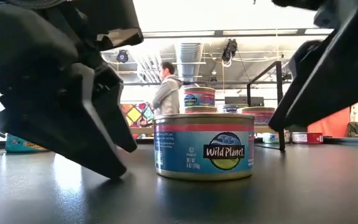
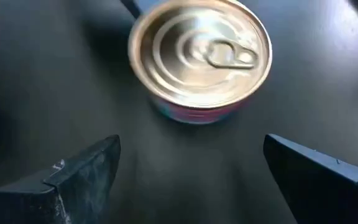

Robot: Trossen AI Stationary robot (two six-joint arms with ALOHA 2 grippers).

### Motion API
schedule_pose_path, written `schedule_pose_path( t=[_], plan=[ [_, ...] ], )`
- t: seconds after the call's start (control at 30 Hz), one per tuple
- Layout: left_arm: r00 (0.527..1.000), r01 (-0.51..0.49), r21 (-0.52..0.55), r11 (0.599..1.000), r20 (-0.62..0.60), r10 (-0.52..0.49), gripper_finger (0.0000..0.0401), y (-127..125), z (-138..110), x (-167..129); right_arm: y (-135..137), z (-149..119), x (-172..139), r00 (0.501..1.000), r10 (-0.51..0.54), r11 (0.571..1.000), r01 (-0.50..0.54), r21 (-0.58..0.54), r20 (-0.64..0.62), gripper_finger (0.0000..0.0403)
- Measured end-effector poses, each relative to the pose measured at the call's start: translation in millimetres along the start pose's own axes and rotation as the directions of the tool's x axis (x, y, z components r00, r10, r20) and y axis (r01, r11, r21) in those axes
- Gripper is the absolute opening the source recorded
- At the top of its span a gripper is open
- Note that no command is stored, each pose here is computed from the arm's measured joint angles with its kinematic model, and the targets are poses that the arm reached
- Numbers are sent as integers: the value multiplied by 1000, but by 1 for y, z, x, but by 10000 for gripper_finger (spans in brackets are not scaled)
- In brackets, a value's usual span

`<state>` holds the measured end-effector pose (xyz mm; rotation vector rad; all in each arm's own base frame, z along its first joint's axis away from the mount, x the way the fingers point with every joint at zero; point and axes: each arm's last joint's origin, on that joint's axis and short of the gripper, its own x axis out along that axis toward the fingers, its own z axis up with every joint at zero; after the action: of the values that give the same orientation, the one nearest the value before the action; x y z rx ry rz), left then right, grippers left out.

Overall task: Stack canned seafood by type on shelf
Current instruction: Stack the blue and orange tuna can on the right blue and orange tuna can

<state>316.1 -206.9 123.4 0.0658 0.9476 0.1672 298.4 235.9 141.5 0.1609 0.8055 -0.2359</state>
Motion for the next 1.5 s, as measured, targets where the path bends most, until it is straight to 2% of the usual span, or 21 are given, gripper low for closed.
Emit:
schedule_pose_path(
  t=[0.27, 0.5, 0.73, 0.9, 1.0, 1.13, 1.2, 1.4, 1.5],
  plan=[
    [1000, -2, -20, 1000, -18, 2, 362, 13, 7, 4, 33, -24, 16, 990, -83, 996, 87, -36, 115, 386],
    [999, -34, -63, 997, 2, 34, 362, 30, 18, 15, 51, -27, 42, 961, -176, 982, 158, 100, 215, 386],
    [997, -77, -85, 993, 17, 78, 361, 39, 23, 20, 47, -23, 45, 925, -283, 954, 242, 180, 256, 386],
    [997, -72, -92, 993, 18, 74, 361, 40, 27, 19, 37, -23, 43, 907, -357, 924, 308, 228, 223, 386],
    [998, -48, -42, 998, -39, 46, 361, 38, 33, 13, 36, -24, 41, 908, -362, 921, 315, 227, 210, 386],
    [982, -96, 119, 988, -151, 113, 361, 43, 32, 6, 38, -26, 38, 919, -343, 931, 305, 200, 194, 386],
    [978, -104, 154, 983, -164, 129, 361, 50, 34, 7, 39, -26, 38, 921, -339, 932, 301, 204, 193, 386],
    [975, -149, 60, 987, -155, 157, 352, 77, 43, 22, 40, -22, 40, 919, -329, 932, 280, 229, 217, 386],
    [967, -218, 0, 976, -133, 216, 344, 89, 49, 26, 41, -19, 42, 920, -321, 936, 272, 222, 224, 386]
  ],
)
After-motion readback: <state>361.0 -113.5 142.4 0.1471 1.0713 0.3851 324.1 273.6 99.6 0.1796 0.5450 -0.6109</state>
